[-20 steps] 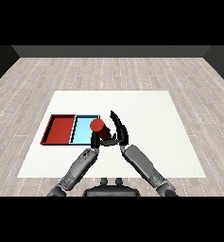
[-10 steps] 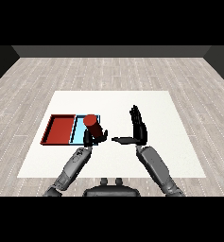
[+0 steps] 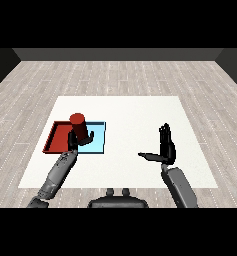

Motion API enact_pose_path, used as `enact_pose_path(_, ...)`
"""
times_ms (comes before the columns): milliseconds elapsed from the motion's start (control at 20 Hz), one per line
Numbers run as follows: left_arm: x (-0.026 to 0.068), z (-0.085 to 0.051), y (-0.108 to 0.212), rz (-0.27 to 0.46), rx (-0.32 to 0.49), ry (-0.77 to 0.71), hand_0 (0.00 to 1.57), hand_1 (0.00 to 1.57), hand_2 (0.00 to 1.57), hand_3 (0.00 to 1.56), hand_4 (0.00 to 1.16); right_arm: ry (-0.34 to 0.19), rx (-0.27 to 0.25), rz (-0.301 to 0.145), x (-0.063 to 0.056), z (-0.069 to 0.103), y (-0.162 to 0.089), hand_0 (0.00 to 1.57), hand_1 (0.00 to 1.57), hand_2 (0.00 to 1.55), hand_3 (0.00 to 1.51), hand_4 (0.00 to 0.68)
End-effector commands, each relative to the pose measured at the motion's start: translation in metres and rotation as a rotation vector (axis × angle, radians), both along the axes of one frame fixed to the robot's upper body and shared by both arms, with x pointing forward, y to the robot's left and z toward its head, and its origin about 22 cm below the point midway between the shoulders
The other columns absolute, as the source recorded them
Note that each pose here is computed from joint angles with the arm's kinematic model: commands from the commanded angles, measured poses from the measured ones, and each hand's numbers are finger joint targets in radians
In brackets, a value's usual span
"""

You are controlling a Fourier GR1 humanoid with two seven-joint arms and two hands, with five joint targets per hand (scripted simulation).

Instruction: Pick the red can and put it in the red box

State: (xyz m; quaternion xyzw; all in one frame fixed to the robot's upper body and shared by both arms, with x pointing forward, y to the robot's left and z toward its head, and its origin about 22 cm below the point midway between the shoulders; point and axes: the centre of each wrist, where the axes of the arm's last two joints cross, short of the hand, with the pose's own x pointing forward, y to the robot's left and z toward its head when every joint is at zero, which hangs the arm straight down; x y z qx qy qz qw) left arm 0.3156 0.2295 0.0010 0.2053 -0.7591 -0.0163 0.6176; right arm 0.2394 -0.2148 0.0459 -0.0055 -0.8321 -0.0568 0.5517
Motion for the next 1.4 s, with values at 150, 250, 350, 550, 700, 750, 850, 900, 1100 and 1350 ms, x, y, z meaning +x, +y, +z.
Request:
enact_pose_path(150, 0.0174, 0.022, 0.083, 0.147, 0.034, 0.079, 1.57, 1.57, 1.57, 1.49, 1.12, 0.045, -0.079, -0.076, -0.015, -0.012, -0.037, 0.0, 0.0, 0.0, 0.0, 0.0)
enact_pose_path(250, 0.0194, 0.007, 0.113, 0.188, 0.106, 0.143, 1.57, 1.57, 1.57, 1.5, 1.12, 0.057, -0.077, -0.096, -0.006, -0.013, -0.04, 0.0, 0.0, 0.0, 0.0, 0.0)
enact_pose_path(350, 0.0333, -0.004, 0.108, 0.204, 0.111, 0.213, 1.57, 1.57, 1.56, 1.48, 1.09, 0.088, -0.057, -0.108, -0.019, -0.028, -0.04, 0.0, 0.0, 0.0, 0.0, 0.0)
enact_pose_path(550, 0.0435, -0.012, 0.127, 0.278, 0.166, 0.278, 1.57, 1.57, 1.56, 1.47, 1.08, 0.115, -0.095, -0.125, 0.013, -0.015, -0.037, 0.0, 0.0, 0.0, 0.0, 0.0)
enact_pose_path(700, 0.0511, -0.03, 0.107, 0.285, 0.211, 0.341, 1.57, 1.57, 1.57, 1.5, 1.05, 0.123, -0.085, -0.119, 0.009, -0.035, -0.033, 0.0, 0.0, 0.0, 0.0, 0.0)
enact_pose_path(750, 0.045, -0.033, 0.121, 0.312, 0.208, 0.383, 1.57, 1.57, 1.56, 1.5, 1.05, 0.133, -0.079, -0.104, 0.012, -0.035, -0.037, 0.0, 0.0, 0.0, 0.0, 0.0)
enact_pose_path(850, 0.051, -0.033, 0.115, 0.336, 0.205, 0.444, 1.55, 1.55, 1.46, 1.43, 1.01, 0.13, -0.053, -0.114, 0.019, -0.042, -0.035, 0.0, 0.0, 0.0, 0.0, 0.0)
enact_pose_path(900, 0.05, -0.038, 0.112, 0.356, 0.218, 0.507, 1.36, 1.36, 1.25, 1.28, 0.95, 0.131, -0.037, -0.136, 0.021, -0.037, -0.036, 0.0, 0.0, 0.0, 0.0, 0.0)
enact_pose_path(1100, 0.0382, -0.059, 0.104, 0.391, 0.216, 0.66, 0.67, 0.67, 0.67, 0.0, 0.72, 0.13, -0.039, -0.122, 0.029, -0.045, -0.034, 0.0, 0.0, 0.0, 0.0, 0.0)
enact_pose_path(1350, 0.0196, -0.064, 0.137, 0.5, 0.134, 0.712, 0.89, 0.89, 0.88, 0.34, 0.68, 0.103, -0.056, -0.128, 0.036, -0.037, -0.052, 0.0, 0.0, 0.0, 0.0, 0.0)
